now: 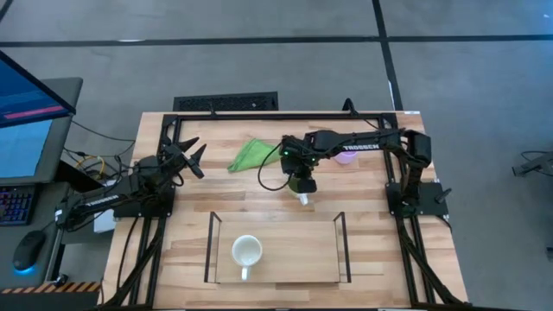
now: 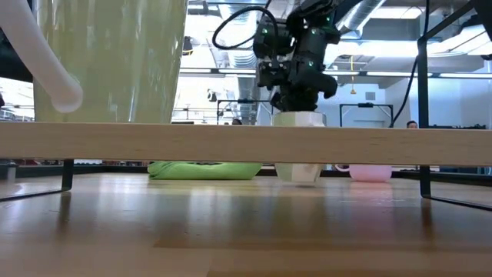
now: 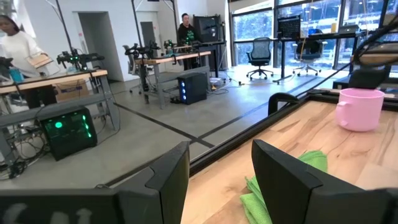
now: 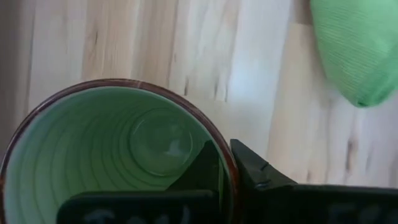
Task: Stack small to large cups/mugs on shelf
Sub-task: Put the green mug on the shelf
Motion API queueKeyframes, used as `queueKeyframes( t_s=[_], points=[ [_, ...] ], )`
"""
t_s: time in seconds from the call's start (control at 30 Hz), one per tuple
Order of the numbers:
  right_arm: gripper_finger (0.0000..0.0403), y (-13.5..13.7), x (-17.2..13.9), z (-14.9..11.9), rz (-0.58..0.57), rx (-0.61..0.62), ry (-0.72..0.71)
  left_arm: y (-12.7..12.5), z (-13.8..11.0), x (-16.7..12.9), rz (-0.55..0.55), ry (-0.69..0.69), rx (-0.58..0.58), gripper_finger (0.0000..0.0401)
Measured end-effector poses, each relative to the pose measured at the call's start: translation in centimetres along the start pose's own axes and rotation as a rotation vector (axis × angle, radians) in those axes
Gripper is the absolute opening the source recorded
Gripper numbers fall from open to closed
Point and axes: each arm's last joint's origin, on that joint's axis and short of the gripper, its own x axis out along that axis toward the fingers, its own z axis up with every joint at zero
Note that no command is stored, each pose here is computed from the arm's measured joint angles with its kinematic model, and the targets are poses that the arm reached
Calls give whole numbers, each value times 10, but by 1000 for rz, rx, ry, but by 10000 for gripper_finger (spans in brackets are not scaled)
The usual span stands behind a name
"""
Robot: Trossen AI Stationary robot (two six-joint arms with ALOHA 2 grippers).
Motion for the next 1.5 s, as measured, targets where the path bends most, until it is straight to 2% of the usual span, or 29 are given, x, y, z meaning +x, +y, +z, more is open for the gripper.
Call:
queueKeyframes(
  t_s=[0.23,0.57,0.87,1.03,1.37,1.5],
  points=[
    [29,17,-31,21,1,88,10,0,0,0,0,0,0,167],
    [29,64,-66,50,7,181,-32,0,0,0,0,0,-1,167],
    [29,122,-69,59,35,180,-38,0,0,0,0,0,-19,167],
    [29,145,-70,62,34,213,-63,0,0,0,0,-1,-27,167],
    [29,162,-59,68,50,206,-74,0,0,0,0,0,-27,167],
    [29,162,-56,64,44,204,-27,0,0,0,0,0,-27,167]
  ],
)
